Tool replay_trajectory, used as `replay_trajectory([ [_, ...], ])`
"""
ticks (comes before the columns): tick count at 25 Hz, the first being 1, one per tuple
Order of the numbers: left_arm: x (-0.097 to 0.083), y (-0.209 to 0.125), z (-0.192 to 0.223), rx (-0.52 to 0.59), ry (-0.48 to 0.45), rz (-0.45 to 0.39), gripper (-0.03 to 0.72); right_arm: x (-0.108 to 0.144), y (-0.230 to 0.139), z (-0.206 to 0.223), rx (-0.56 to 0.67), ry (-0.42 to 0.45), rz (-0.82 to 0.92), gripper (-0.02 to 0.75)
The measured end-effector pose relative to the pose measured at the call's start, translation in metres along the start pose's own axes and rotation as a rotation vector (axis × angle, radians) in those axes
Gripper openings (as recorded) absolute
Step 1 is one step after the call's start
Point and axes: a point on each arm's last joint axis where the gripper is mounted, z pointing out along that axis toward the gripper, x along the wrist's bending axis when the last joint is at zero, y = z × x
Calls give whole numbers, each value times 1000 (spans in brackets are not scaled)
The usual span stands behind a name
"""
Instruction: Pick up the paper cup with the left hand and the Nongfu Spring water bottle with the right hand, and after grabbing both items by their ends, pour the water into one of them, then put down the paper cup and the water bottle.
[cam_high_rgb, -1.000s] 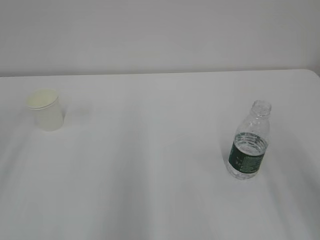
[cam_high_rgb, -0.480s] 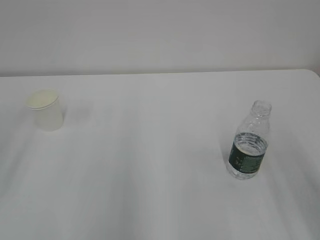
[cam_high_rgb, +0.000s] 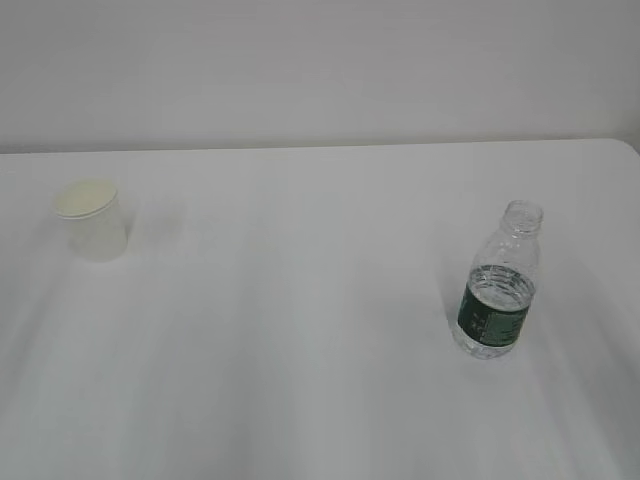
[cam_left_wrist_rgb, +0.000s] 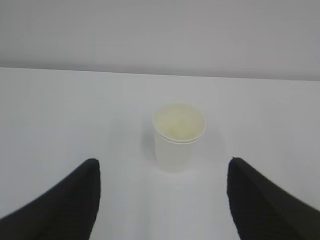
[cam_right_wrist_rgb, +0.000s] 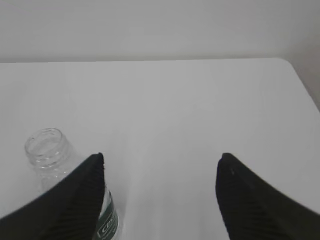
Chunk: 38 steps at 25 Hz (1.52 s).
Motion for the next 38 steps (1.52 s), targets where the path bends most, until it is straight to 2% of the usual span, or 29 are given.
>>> replay_trajectory([
  [5, 1, -11, 4, 12, -1, -15, 568, -1, -14, 14, 7, -12, 47, 492],
  [8, -6, -23, 7, 16, -42, -10, 568, 0, -19, 16, -18, -6, 53, 489],
  [15, -22, -49, 16, 70, -124, 24, 568, 13, -41, 20, -76, 99, -11, 485],
  [24, -16, -70, 0, -39, -144, 18, 568, 19, -76, 22, -105, 153, 3, 483],
  [32, -17, -87, -11, -31, -185, 42, 568, 23, -89, 24, -173, 188, 1, 483],
  [38, -18, -94, -15, -10, -199, 47, 568, 25, -97, 32, -141, 208, 2, 483],
])
